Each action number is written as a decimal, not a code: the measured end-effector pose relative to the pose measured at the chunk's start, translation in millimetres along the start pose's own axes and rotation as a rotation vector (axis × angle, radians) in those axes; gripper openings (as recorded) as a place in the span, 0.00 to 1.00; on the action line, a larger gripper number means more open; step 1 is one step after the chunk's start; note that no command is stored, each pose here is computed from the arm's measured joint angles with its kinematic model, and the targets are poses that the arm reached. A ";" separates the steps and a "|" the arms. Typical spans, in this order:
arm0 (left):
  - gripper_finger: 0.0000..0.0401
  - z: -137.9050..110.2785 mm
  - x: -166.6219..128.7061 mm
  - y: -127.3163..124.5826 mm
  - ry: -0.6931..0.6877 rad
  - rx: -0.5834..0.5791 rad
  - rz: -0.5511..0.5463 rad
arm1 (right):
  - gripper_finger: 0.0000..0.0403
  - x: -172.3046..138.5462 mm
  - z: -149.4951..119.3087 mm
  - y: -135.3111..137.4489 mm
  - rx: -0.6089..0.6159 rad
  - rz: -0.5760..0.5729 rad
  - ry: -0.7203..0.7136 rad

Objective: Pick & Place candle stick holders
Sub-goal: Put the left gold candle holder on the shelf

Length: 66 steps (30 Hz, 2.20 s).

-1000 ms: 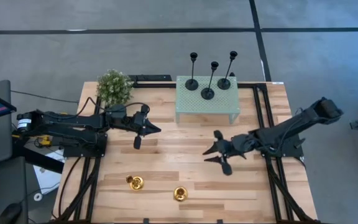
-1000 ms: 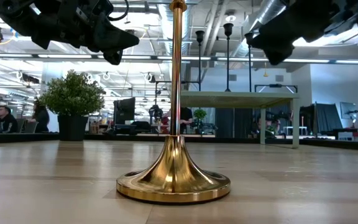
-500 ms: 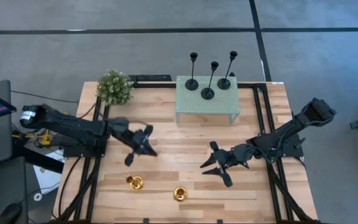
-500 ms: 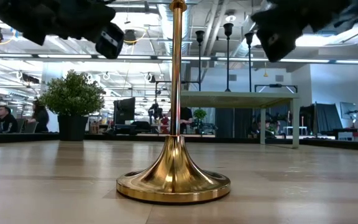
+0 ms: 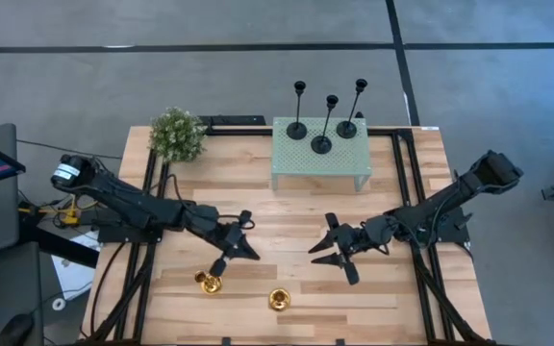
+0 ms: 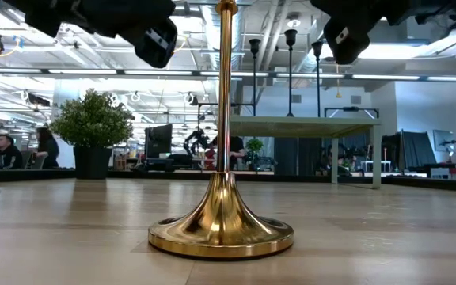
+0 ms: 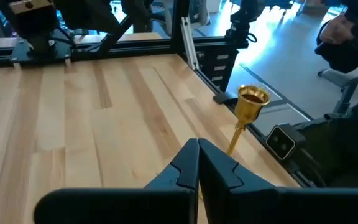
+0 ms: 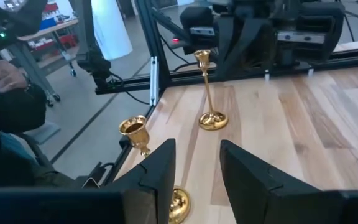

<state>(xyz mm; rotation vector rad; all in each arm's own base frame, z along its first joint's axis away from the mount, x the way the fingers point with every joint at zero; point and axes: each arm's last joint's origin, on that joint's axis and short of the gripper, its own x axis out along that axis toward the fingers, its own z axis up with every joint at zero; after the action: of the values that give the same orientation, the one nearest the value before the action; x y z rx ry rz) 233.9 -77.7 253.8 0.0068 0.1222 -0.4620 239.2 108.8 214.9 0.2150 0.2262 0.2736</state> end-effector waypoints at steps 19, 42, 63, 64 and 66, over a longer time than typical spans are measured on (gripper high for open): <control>0.01 -29.4 -114.1 -17.8 0.202 0.061 0.006 | 0.29 -0.4 1.9 2.9 0.003 0.016 -0.025; 0.01 -118.0 -121.6 -27.3 0.212 -0.036 -0.282 | 0.29 -0.7 7.0 1.9 0.013 -0.041 -0.093; 0.02 -123.7 -107.1 -25.4 0.212 0.333 -0.348 | 0.29 -0.9 8.5 -0.5 0.019 -0.118 -0.124; 0.02 -123.4 -106.2 -25.2 0.208 0.335 -0.347 | 0.29 -0.9 8.5 -0.5 0.019 -0.118 -0.124; 0.02 -121.6 -104.4 -24.9 0.188 0.342 -0.343 | 0.29 -0.9 8.5 -0.5 0.019 -0.118 -0.124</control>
<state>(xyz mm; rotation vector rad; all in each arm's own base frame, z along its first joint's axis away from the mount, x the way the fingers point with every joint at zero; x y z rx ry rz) 116.0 -49.5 146.1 0.3701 0.2294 -0.8204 240.6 106.5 223.0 0.2351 0.1185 0.1402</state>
